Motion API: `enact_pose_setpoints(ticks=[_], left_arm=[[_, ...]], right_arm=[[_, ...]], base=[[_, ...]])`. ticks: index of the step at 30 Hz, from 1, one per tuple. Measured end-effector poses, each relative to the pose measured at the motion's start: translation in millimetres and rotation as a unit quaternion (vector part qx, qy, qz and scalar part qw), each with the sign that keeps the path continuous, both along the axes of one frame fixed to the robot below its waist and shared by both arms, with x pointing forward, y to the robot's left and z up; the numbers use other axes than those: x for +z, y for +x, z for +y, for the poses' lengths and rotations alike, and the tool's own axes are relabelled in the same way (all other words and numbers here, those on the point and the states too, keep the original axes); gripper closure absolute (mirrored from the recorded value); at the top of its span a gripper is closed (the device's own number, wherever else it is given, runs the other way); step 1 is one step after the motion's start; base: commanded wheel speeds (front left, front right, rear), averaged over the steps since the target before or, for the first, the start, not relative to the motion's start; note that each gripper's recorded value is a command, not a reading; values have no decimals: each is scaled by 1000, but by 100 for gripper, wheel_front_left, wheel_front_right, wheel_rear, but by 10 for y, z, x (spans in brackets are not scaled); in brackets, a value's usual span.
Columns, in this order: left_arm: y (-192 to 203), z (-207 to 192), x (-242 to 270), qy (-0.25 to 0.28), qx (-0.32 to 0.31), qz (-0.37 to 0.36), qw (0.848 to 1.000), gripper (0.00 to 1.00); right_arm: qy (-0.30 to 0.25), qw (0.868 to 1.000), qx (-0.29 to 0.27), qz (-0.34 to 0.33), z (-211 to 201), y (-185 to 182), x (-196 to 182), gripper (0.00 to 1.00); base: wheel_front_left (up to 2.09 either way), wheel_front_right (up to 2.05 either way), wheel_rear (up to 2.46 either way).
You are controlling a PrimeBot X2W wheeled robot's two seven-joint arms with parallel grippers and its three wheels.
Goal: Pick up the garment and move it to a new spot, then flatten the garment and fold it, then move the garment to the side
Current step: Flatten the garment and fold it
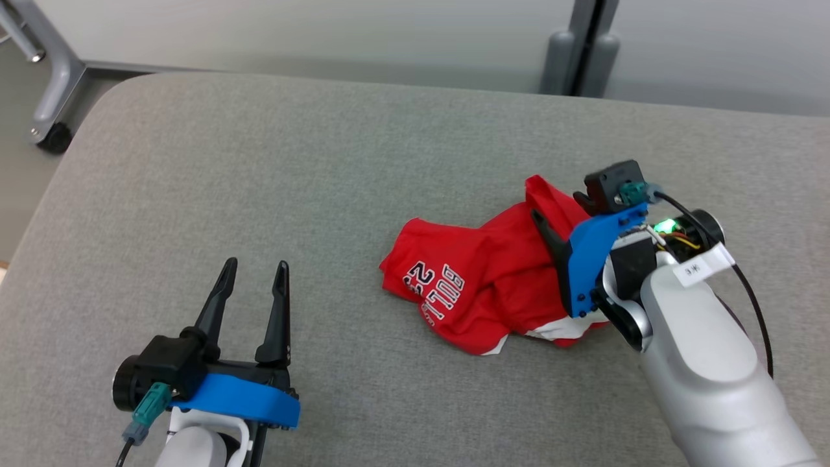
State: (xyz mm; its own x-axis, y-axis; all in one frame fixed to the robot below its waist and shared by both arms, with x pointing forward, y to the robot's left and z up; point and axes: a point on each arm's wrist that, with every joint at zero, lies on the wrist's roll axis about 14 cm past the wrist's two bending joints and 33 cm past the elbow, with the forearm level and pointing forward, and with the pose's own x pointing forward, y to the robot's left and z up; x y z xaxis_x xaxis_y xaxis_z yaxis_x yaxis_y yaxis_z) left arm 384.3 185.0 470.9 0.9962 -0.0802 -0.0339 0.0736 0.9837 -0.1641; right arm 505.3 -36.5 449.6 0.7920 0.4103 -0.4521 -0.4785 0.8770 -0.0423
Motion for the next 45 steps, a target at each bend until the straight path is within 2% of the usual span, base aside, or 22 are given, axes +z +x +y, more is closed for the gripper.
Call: enact_pose_setpoints(ticks=[3,7,8,9,10,17,25,26,29,32,36,40,45], left_arm=[[6,33,-49,0,6,8,1000,0],[6,112,-94,2,18,15,1000,0],[9,125,-96,2,20,16,1000,0],[11,136,-99,3,22,16,1000,0],[6,144,-105,4,23,17,1000,0],[9,169,-93,3,27,15,1000,0],[46,56,-64,2,9,8,1000,0],[47,41,-68,2,7,9,1000,0],[56,-11,-60,2,-2,7,1000,0],[55,-47,-36,1,-7,3,1000,0],[34,-82,5,1,-13,-2,1000,0],[-29,-120,25,-1,-18,-5,1000,0],[-104,-152,27,-3,-21,-5,1000,0]], right_arm=[[-7,1000,15,15,139,87,-98,0],[-58,997,35,38,174,172,-338,0],[-59,997,32,38,160,216,-341,7],[-57,997,27,38,147,255,-340,35],[-53,998,21,40,130,285,-344,100],[-35,998,-41,42,-208,429,-310,100],[-8,987,-162,7,-1067,536,-125,100],[-7,985,-172,2,-1146,512,-127,0],[-6,981,-196,4,-1326,405,-177,0],[11,979,-204,-13,-1333,328,-134,0],[47,976,-203,-65,-1261,229,45,0],[114,960,-218,-131,-1270,62,310,0],[129,953,-211,-178,-1314,-359,405,0]], base=[[0,0,0],[0,0,0],[0,0,0],[0,0,0],[0,0,0],[0,0,0],[0,0,0],[0,0,0],[0,0,0],[0,0,0],[0,0,0],[0,0,0],[0,0,0]])
